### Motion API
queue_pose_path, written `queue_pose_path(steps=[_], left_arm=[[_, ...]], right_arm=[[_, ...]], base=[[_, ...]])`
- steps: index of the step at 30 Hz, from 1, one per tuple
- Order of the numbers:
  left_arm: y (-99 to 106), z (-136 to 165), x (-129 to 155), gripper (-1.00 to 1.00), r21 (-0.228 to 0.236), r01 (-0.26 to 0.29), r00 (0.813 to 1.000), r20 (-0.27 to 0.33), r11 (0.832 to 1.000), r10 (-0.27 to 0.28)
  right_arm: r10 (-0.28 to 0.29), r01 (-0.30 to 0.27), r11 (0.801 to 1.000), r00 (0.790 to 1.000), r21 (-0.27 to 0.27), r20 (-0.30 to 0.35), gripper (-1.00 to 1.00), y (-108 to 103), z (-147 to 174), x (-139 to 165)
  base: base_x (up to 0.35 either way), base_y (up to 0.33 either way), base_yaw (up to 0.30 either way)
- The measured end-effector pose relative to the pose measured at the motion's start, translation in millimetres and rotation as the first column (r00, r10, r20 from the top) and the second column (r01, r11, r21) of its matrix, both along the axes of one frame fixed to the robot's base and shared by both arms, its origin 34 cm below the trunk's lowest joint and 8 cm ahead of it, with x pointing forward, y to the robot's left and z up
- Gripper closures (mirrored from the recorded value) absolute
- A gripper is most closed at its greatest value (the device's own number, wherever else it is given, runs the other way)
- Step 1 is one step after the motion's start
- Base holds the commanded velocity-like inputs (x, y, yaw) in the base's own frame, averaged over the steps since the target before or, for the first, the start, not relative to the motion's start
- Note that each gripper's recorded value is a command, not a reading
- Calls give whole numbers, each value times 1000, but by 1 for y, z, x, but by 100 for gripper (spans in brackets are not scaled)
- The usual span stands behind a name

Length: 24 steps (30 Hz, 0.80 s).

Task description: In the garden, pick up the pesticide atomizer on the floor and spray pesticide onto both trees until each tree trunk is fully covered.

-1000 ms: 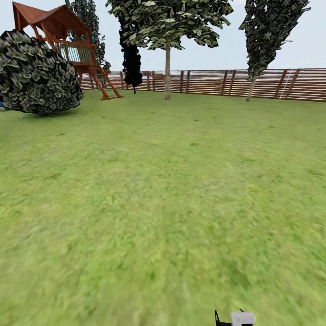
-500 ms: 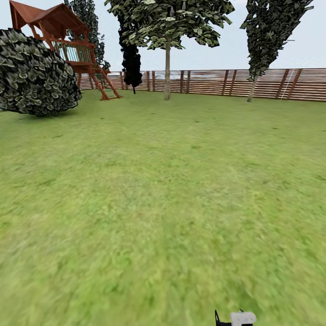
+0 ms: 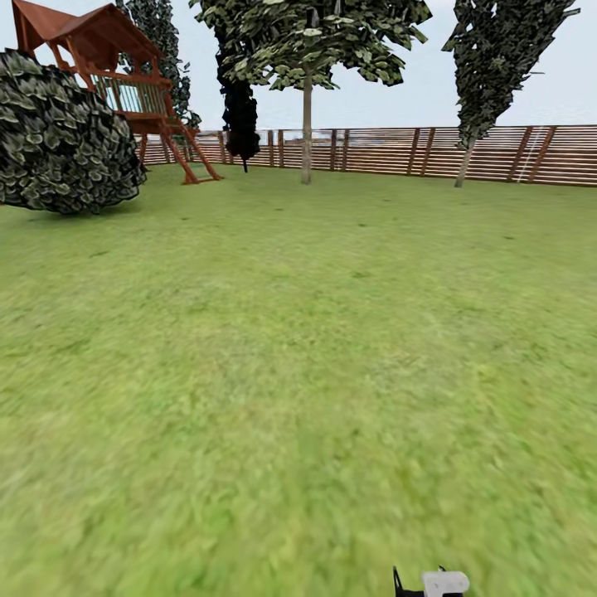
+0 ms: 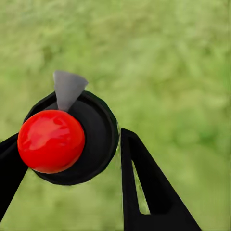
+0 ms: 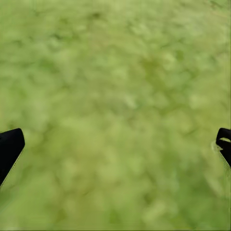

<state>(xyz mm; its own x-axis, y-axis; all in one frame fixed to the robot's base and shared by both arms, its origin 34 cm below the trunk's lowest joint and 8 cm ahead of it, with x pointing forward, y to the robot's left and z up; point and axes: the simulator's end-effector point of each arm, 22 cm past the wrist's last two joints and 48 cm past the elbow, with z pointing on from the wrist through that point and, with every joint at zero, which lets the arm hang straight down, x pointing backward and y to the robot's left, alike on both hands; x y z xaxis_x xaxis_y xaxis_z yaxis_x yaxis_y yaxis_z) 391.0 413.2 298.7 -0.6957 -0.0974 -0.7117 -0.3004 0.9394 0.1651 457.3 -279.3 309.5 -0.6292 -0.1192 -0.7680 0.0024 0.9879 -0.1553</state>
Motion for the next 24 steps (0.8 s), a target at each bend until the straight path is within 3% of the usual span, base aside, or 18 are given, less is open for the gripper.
queue_pose_path(steps=[24], left_arm=[[0, 0, 0, 100, 0, 0, 1000, 1, 1000, 0]], right_arm=[[0, 0, 1000, 1000, 0, 0, -100, 0, 0, 0]], base=[[339, 0, 0]])
